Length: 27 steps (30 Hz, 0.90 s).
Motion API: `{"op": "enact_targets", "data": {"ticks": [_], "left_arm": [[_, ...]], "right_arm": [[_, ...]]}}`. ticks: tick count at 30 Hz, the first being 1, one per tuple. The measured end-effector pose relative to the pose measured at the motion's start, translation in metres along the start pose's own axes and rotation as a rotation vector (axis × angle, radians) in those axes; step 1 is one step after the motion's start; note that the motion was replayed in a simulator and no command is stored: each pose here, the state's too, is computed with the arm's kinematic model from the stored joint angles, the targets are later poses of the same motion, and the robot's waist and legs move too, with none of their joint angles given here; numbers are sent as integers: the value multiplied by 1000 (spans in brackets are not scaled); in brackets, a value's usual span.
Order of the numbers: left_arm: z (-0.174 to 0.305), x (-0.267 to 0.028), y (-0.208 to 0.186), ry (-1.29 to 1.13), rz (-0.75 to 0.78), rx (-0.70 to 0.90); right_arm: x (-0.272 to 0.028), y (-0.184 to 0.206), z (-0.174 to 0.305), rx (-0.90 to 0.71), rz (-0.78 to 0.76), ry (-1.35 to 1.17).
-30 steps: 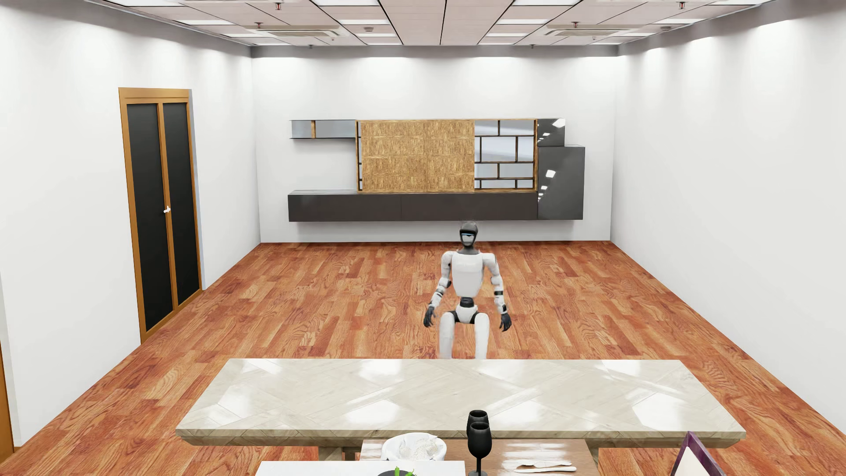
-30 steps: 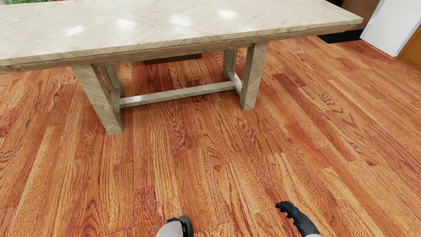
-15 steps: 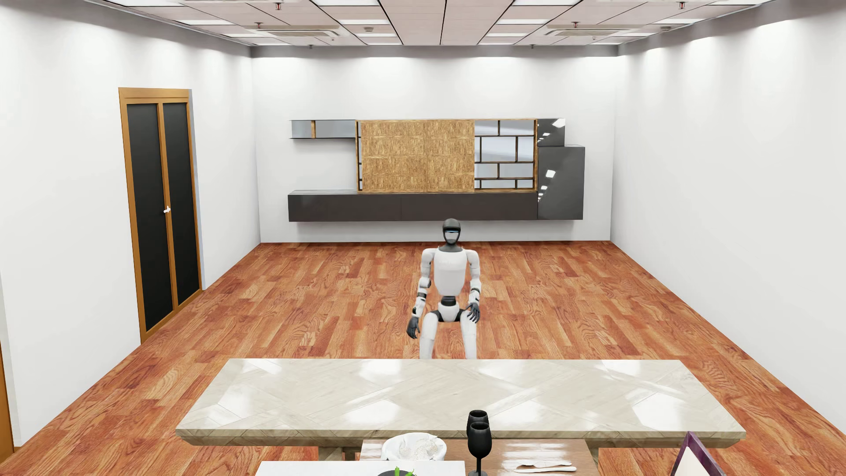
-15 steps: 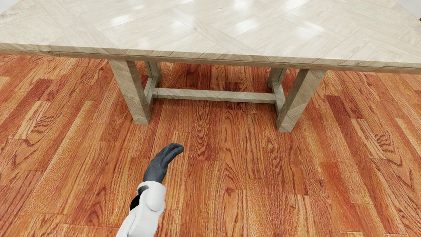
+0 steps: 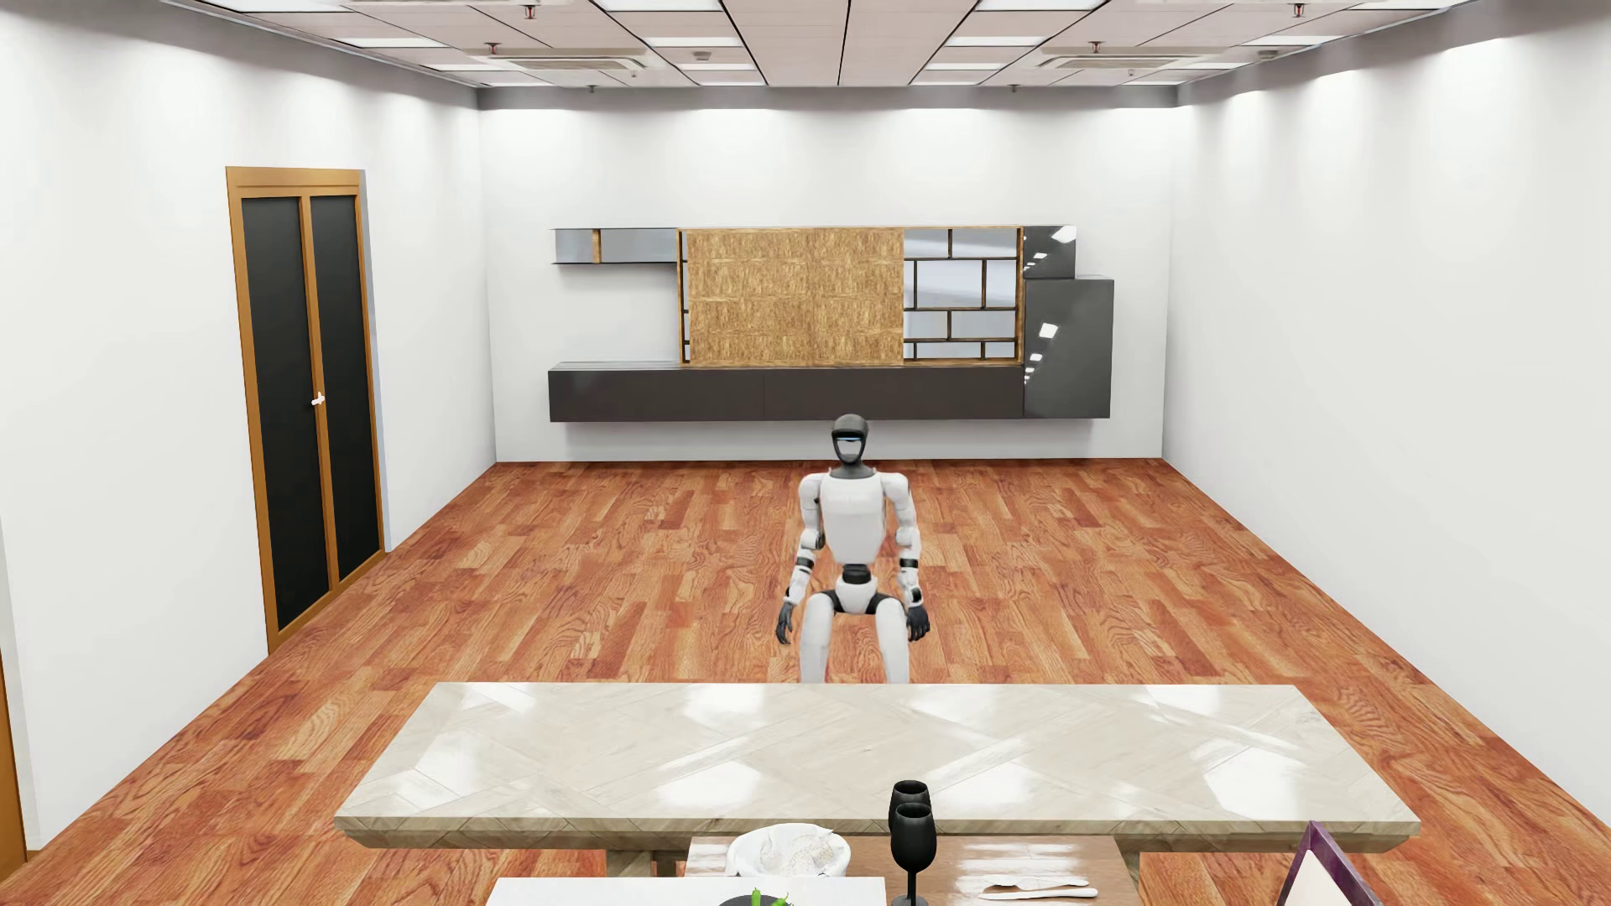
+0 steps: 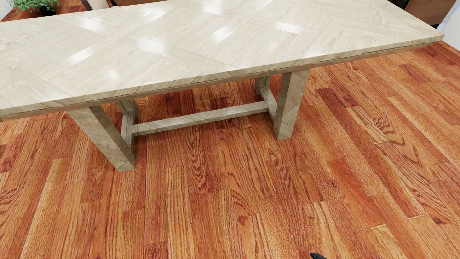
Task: Approach table
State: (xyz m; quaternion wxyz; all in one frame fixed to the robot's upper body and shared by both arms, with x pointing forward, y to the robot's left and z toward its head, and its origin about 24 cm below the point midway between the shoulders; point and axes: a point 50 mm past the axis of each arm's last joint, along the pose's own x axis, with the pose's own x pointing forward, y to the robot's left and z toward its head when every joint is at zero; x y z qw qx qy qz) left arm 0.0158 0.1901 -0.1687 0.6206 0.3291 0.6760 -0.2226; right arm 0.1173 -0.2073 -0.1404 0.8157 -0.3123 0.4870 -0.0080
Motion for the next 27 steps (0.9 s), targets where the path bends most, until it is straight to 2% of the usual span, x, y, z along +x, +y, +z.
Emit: {"op": "enact_targets", "data": {"ticks": [3, 6, 8, 11, 14, 19, 24, 27], "left_arm": [[25, -8, 37, -107, 215, -14], [66, -26, 76, -281, 389, -46], [90, -41, 95, -389, 478, -62], [109, -57, 108, -497, 552, -48], [107, -55, 103, -497, 527, -40], [72, -26, 73, -302, 389, -23], [34, -7, 41, -118, 202, 21], [22, -4, 40, -77, 181, -15]], "right_arm": [[-9, 21, -43, -71, 141, 214], [-18, 34, -67, -140, 251, 313], [-20, 35, -67, -118, 242, 295], [-17, 26, -54, -79, 145, 211], [-10, 15, -31, -101, 88, 95], [-3, -2, 8, -114, 41, -73], [-4, -6, 2, -84, 11, -72], [-7, -2, -20, -97, 23, 15]]}}
